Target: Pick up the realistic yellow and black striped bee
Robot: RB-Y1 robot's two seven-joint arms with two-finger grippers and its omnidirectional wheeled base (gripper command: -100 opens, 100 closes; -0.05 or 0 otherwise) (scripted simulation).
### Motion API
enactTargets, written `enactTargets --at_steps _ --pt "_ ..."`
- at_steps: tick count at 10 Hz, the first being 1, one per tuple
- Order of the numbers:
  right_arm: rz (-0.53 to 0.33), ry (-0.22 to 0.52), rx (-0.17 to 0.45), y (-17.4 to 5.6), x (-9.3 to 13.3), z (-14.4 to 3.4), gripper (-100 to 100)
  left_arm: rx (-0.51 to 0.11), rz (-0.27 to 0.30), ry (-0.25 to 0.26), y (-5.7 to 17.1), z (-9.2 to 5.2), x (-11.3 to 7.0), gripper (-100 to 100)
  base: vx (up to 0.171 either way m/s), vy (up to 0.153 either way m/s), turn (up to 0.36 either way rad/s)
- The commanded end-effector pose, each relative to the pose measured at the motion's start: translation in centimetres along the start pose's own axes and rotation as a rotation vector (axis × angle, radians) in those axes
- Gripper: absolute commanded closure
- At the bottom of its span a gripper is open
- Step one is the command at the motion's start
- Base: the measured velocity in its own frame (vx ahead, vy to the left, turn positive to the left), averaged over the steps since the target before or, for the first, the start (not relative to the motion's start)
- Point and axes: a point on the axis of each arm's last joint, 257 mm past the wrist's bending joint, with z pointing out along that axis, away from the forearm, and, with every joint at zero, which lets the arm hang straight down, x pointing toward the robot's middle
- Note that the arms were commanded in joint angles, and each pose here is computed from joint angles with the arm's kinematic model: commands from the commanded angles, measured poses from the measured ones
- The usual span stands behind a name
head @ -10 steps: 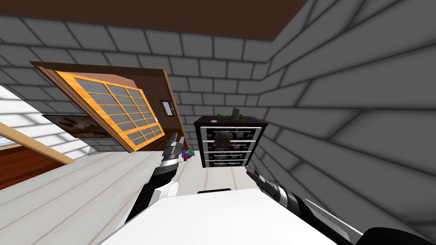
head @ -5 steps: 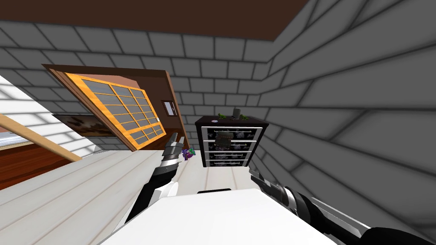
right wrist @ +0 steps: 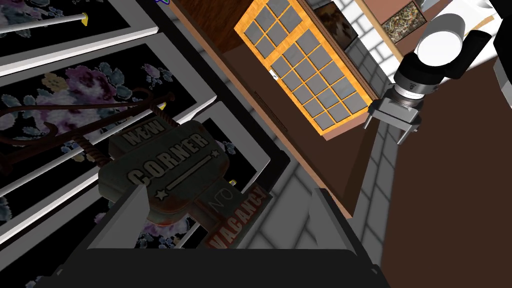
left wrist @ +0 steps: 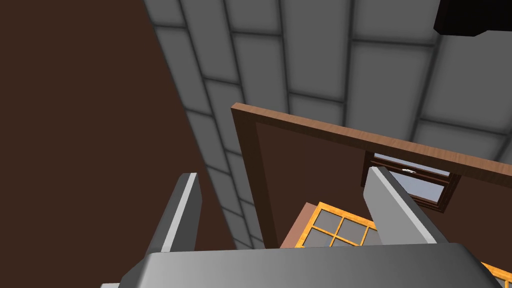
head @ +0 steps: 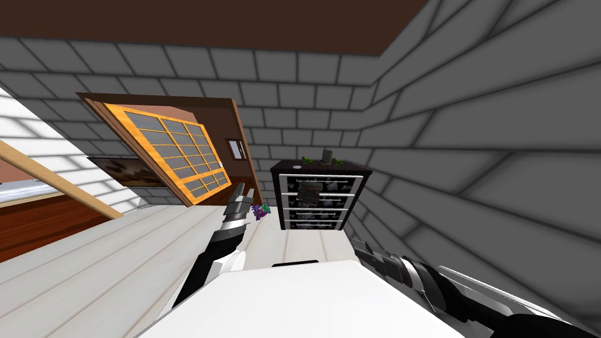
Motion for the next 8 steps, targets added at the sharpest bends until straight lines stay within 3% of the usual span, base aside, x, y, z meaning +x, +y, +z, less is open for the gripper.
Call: enactTargets --at_steps 1,3,4,6,8 --pt "-0.015 0.054 0.019 -0.9 0.3 -1.4 -100 0.0 0.0 0.0 0.0 0.0 0.0 0 -0.015 0.005 0.046" --pt "-0.033 0.097 0.025 -1.1 0.1 -1.9 -100 0.0 0.0 0.0 0.0 0.0 0.0 0 -0.004 0.0 -0.001" --pt "-0.041 0.142 0.041 -1.8 0.2 -3.4 -100 0.0 0.0 0.0 0.0 0.0 0.0 0 -0.011 0.004 0.103" --pt "-0.065 0.199 0.059 -2.4 -0.2 -4.4 -100 0.0 0.0 0.0 0.0 0.0 0.0 0 -0.01 0.001 0.014" --pt "-0.085 0.265 0.092 -3.6 -0.7 -6.5 -100 0.0 0.0 0.0 0.0 0.0 0.0 0 -0.009 0.004 0.072"
